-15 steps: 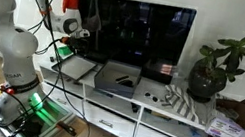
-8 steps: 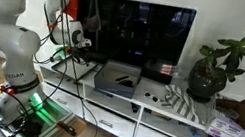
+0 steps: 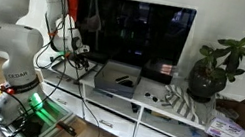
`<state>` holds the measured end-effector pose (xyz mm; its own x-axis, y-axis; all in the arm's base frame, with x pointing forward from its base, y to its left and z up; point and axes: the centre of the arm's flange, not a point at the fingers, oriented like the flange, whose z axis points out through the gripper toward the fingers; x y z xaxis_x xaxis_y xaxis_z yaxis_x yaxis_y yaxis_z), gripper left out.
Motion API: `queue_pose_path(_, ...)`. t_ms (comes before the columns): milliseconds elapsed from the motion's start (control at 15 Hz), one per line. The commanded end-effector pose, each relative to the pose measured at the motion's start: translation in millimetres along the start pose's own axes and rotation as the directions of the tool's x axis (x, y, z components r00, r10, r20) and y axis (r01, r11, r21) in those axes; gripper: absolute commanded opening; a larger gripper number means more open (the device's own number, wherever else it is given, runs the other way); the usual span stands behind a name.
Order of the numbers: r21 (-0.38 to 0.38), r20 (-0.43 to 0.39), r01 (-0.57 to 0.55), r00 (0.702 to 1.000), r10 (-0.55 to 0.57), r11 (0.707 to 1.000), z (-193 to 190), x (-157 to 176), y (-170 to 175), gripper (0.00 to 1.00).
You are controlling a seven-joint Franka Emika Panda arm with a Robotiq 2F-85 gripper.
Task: Pick up the shoe box lid and cover the shoe box with the shoe box lid firmly
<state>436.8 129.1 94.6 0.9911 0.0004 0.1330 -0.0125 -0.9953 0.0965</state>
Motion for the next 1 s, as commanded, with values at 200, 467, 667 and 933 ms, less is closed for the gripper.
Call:
queue_pose_path(200, 0.038, -0.031, -0.056, 0.998, 0.057, 0.998, 25.8, 4.9, 0.3, 1.0)
queue_pose_path(467, 0.065, -0.053, -0.063, 0.996, 0.066, 0.996, 39.2, 5.1, 6.9, 1.0)
queue_pose_path(667, 0.079, -0.06, -0.06, 0.996, 0.065, 0.995, 46.3, 7.8, 11.7, 0.74)
queue_pose_path(933, 0.118, -0.06, -0.041, 0.997, 0.048, 0.992, 54.1, 14.6, 14.2, 0.5)
